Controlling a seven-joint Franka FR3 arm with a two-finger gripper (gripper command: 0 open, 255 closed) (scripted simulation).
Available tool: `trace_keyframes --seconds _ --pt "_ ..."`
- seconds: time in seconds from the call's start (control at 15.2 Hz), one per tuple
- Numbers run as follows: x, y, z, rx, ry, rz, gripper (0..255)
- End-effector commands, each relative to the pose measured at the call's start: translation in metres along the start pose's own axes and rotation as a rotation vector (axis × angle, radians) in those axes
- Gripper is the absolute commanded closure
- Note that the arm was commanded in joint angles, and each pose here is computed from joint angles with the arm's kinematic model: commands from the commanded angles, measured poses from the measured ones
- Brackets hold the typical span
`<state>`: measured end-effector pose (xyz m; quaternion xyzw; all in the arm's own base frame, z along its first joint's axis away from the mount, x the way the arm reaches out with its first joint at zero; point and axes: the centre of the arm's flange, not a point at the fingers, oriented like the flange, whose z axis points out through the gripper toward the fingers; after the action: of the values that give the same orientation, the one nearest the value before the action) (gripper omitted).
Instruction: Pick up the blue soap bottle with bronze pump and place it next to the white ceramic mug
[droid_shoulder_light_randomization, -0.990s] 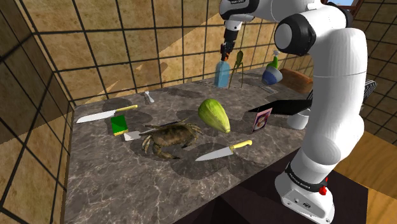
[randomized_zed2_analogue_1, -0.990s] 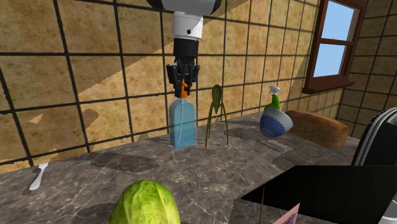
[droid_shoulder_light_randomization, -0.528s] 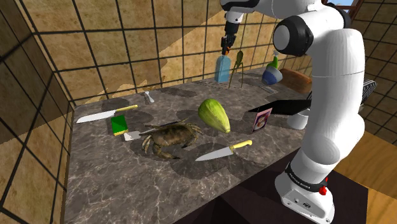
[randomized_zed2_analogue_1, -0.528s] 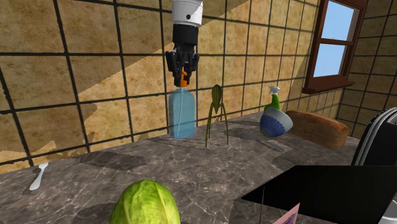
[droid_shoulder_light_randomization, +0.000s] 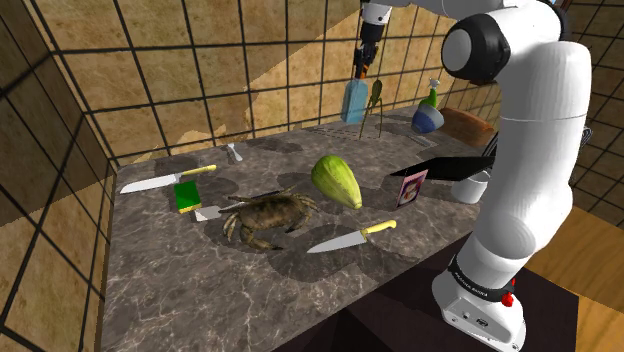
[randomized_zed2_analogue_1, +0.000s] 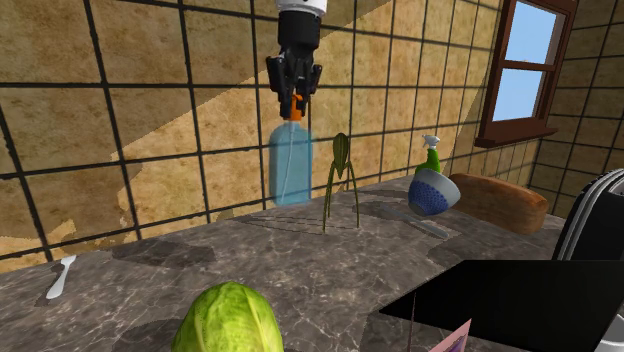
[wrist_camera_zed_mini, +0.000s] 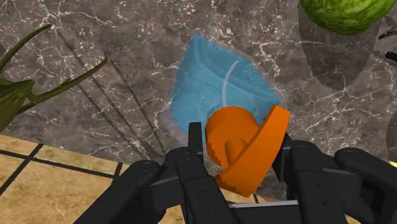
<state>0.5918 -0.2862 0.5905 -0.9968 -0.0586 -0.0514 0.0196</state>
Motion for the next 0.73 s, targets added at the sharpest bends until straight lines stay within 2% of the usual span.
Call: trace_keyframes --seconds 0.0,0.66 --pt "-0.025 -0.003 -0.008 0.000 0.001 0.000 255" --pt "-0.147 -0.031 -0.050 0.000 0.001 0.000 255"
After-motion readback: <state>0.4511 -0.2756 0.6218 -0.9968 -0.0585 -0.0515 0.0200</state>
